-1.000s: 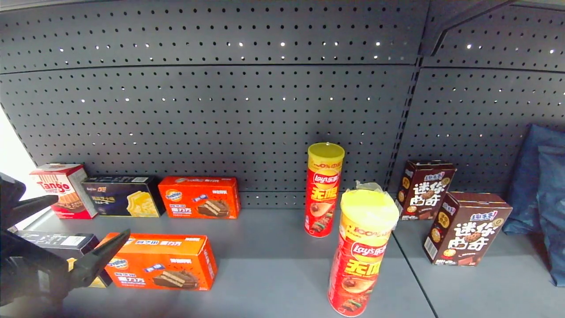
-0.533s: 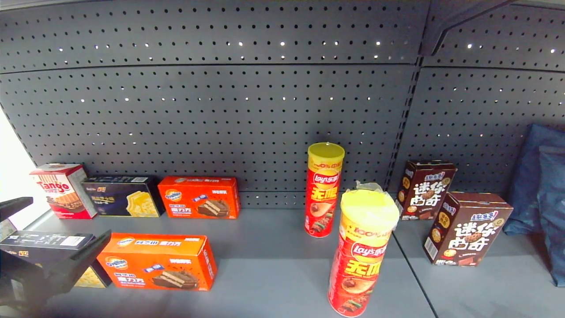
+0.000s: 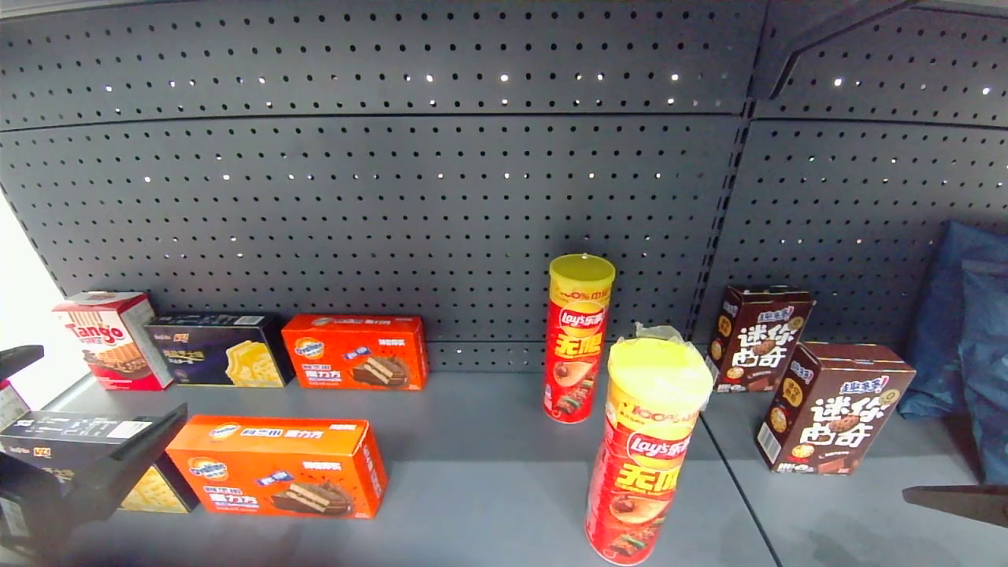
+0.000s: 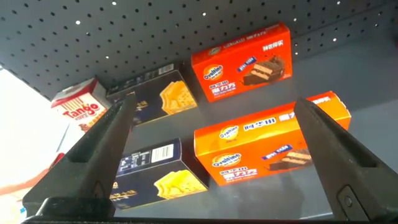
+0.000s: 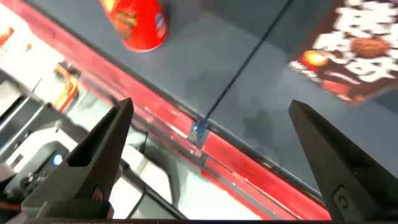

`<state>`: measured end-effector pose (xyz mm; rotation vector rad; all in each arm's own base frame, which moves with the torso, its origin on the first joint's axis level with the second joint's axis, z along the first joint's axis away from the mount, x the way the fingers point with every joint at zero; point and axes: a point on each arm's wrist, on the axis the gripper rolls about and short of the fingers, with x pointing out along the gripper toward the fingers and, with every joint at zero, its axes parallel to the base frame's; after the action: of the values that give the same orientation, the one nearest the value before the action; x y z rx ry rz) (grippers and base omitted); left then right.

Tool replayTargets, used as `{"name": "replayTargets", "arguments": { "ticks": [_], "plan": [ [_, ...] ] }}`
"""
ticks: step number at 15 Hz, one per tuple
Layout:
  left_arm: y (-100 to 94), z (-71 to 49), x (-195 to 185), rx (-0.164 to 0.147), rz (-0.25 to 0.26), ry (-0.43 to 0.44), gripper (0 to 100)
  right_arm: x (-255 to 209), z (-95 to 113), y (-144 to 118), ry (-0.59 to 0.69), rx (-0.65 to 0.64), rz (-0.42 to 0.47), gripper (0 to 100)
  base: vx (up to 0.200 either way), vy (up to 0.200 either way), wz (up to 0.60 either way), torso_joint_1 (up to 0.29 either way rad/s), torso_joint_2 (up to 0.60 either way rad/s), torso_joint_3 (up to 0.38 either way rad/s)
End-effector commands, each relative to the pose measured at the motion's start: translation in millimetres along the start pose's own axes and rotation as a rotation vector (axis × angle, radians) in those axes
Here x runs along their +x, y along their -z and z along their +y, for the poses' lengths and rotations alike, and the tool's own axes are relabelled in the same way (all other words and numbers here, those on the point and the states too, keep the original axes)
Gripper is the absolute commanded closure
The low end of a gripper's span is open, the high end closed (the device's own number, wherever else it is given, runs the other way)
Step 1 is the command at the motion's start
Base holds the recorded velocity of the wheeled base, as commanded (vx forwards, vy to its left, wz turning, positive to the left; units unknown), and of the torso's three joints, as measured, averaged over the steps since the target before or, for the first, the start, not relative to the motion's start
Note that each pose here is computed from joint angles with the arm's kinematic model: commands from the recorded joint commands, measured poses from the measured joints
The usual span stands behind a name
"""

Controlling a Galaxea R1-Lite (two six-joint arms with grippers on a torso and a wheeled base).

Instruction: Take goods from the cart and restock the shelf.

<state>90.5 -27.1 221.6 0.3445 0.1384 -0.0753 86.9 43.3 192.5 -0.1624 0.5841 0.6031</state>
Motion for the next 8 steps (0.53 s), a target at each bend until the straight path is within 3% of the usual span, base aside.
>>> {"name": "replayTargets", "arguments": {
  "ticks": [1,8],
  "plan": [
    [-0.2,-0.4,1,0.002,0.005,0.001,0,15,2,-3,-0.028,-0.019,0.053,0,0.000,0.000,0.00,0.000,0.00,0.000],
    [0.6,-0.6,1,-0.005,0.005,0.004,0,62,15,-25,-0.102,-0.091,0.134,0,0.000,0.000,0.00,0.000,0.00,0.000]
  ]
}}
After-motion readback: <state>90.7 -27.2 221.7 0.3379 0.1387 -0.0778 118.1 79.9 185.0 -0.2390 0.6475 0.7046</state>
